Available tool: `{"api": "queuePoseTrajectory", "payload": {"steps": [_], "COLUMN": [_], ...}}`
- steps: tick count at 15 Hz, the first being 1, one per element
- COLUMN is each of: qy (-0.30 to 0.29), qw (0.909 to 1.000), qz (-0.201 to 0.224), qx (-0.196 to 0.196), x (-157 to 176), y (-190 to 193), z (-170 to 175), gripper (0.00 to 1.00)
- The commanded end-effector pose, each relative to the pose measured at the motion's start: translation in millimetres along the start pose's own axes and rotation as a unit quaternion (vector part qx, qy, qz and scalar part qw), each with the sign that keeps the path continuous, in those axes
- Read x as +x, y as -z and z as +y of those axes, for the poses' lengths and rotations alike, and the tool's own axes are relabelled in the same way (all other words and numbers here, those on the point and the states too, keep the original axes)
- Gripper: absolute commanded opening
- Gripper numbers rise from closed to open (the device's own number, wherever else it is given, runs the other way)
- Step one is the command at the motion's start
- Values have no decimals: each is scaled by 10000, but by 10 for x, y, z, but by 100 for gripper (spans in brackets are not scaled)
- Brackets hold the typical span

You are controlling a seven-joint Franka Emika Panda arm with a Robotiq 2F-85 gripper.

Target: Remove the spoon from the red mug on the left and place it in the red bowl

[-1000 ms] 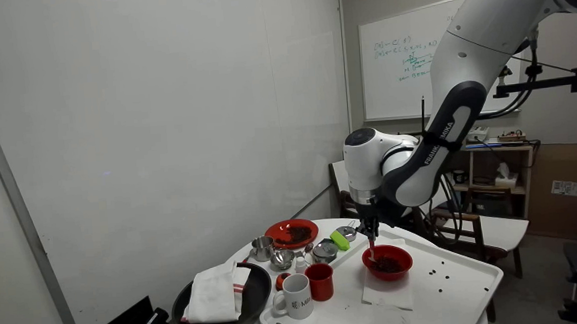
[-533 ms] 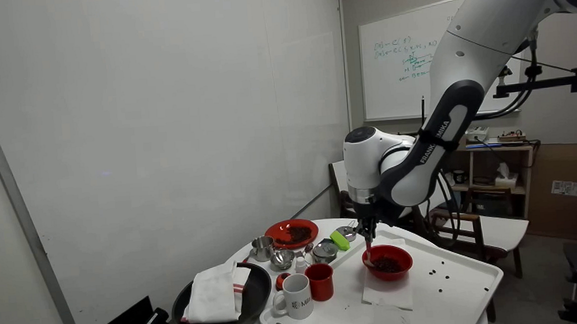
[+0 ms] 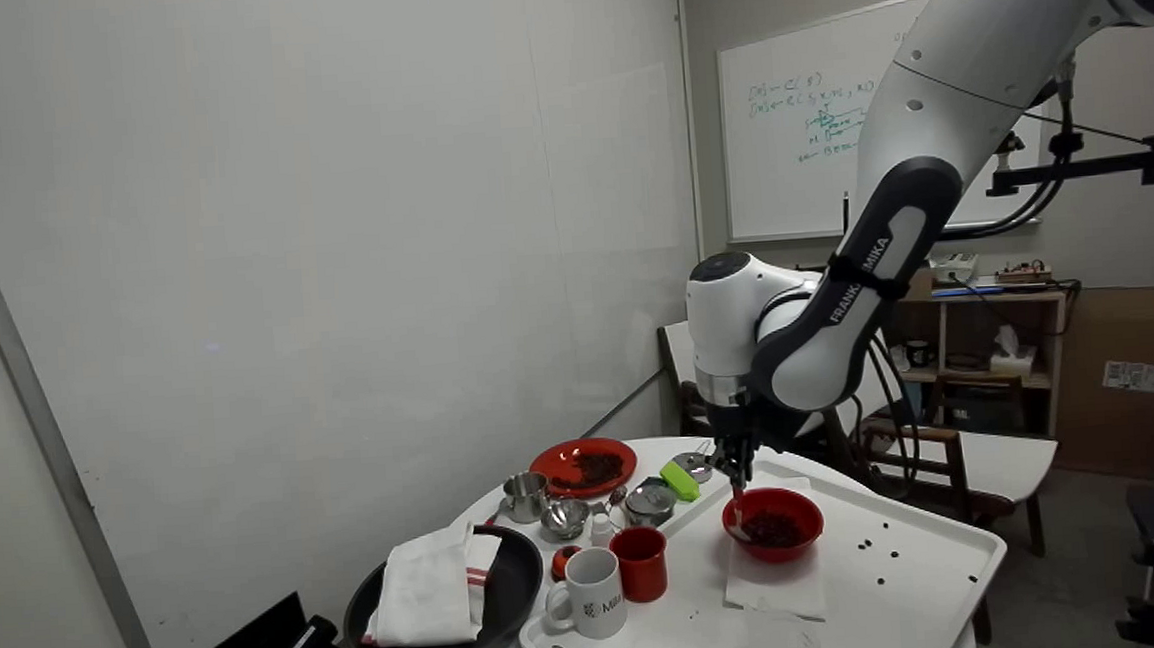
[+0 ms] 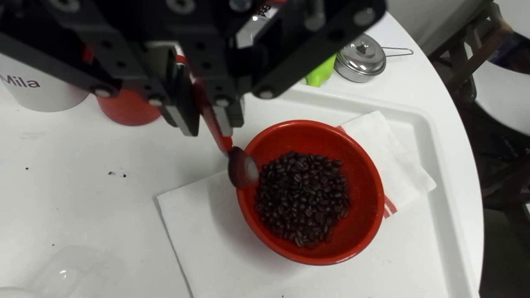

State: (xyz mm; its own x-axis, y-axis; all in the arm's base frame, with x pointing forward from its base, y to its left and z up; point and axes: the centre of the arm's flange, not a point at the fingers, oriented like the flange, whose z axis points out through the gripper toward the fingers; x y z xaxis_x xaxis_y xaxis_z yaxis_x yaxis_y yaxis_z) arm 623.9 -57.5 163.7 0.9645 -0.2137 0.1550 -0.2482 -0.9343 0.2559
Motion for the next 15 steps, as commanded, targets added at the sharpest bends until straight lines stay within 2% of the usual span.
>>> {"api": "queuePoseTrajectory", "payload": {"steps": [1, 6, 12, 15], "qy": [-208, -650, -1092, -1445], "qw": [9997, 9976, 9934, 9879], "qz": [-130, -252, -183, -215], "qx": [68, -30, -283, -516], "x": [-1, 4, 15, 18], "y": [37, 26, 25, 33], "z": [-8, 14, 45, 67], "gripper": [10, 10, 10, 10]}}
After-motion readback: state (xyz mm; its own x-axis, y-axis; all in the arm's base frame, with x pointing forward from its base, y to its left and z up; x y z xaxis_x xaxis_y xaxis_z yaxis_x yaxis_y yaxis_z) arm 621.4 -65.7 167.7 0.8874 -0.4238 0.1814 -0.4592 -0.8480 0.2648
